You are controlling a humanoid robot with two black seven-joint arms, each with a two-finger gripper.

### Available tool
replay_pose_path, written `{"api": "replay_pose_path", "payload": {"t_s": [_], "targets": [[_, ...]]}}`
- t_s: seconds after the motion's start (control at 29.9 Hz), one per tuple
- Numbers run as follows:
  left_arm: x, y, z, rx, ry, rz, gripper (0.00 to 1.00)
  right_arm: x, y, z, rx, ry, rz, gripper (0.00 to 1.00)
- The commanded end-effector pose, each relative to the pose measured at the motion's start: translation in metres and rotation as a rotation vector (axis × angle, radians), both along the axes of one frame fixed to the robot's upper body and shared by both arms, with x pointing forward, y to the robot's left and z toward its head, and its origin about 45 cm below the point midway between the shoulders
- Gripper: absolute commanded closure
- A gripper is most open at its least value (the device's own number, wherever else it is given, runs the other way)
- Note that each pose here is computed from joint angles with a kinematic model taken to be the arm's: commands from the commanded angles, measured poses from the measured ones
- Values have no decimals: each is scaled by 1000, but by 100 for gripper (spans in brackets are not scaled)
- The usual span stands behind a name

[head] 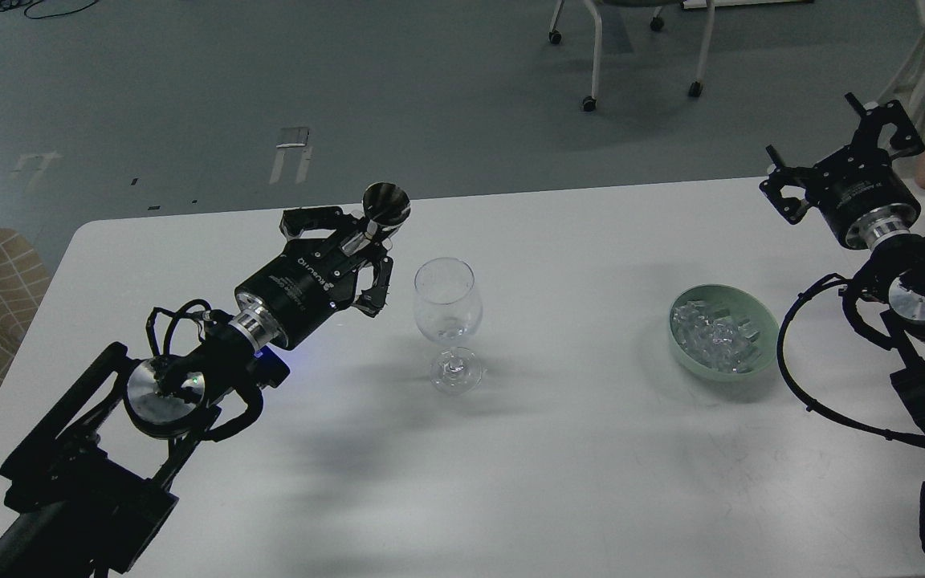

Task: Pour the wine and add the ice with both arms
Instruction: 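Tilt the jigger with the left gripper to pour into the glass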

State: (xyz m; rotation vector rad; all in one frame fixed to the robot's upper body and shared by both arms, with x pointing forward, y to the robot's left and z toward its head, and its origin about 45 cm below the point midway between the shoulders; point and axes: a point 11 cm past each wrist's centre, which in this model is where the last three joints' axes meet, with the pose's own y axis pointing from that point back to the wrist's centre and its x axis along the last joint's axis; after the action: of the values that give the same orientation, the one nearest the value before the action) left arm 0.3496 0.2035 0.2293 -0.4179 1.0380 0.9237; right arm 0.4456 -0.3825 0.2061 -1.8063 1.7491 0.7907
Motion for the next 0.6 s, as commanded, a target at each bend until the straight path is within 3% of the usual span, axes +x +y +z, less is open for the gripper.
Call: {"api": "replay_pose_path", "payload": {"t_s": [0.0, 0.57], "targets": [[1, 0, 1, 30, -18, -1, 88, 0, 0, 0, 2, -1, -1, 0], [-2, -11, 10, 131, -95, -50, 88, -2, -4, 0, 1, -2, -7, 0]]}}
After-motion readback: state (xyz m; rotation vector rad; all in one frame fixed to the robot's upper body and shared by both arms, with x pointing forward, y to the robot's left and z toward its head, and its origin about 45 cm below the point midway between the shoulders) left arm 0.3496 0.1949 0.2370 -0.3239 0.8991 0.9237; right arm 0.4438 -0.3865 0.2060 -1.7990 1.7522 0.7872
